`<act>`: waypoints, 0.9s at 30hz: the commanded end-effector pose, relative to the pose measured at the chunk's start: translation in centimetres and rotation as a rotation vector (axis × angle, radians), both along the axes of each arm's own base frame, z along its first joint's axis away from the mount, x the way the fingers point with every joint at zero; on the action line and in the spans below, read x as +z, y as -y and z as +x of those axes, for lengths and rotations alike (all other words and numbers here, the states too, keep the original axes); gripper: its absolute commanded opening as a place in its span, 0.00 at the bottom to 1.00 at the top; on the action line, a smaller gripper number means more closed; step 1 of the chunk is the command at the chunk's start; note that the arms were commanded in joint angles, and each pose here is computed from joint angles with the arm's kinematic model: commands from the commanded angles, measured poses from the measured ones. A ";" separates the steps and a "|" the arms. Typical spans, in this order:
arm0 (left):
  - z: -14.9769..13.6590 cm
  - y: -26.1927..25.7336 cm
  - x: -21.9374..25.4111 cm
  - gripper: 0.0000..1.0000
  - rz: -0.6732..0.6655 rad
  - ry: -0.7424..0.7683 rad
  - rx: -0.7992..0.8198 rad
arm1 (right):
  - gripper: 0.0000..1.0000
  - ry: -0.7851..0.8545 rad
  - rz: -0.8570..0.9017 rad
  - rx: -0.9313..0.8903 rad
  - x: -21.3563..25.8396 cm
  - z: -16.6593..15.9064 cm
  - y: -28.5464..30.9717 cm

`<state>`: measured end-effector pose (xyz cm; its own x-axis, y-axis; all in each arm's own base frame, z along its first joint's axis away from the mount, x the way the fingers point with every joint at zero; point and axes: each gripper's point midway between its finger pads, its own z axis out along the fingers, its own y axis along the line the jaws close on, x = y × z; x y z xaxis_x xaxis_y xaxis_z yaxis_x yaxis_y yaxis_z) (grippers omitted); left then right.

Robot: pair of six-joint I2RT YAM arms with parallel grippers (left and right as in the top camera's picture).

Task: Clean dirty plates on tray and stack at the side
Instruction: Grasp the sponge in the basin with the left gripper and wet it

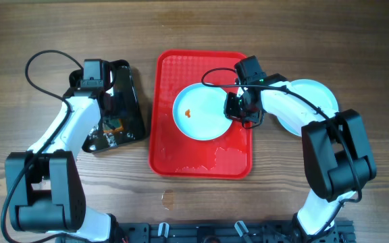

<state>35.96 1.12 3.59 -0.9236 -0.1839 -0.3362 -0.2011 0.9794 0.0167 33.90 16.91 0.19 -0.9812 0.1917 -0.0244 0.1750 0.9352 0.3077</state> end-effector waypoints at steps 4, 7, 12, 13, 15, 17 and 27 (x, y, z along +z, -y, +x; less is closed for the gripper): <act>-2.3 -0.5 -3.8 0.32 0.011 -0.049 0.027 | 0.16 -0.033 0.000 -0.008 -0.8 -0.7 -0.1; -2.7 -0.6 -4.0 0.57 0.016 -0.068 0.027 | 0.16 -0.033 0.000 -0.007 -0.8 -0.7 -0.1; -2.0 -0.6 -1.0 0.43 0.015 -0.036 0.027 | 0.16 -0.033 0.000 -0.008 -0.8 -0.7 -0.1; -1.8 -0.6 -0.2 0.42 0.015 -0.026 0.027 | 0.16 -0.033 0.000 -0.008 -0.8 -0.7 -0.1; -1.5 -0.6 1.5 0.53 0.014 -0.002 0.027 | 0.16 -0.033 0.000 -0.008 -0.8 -0.7 -0.1; -1.4 -0.6 2.7 0.58 0.014 0.019 0.027 | 0.16 -0.033 0.000 -0.008 -0.8 -0.7 -0.1; -3.9 -2.6 -1.1 0.49 0.051 -0.084 0.170 | 0.16 -0.032 0.000 -0.008 -0.8 -0.7 -0.1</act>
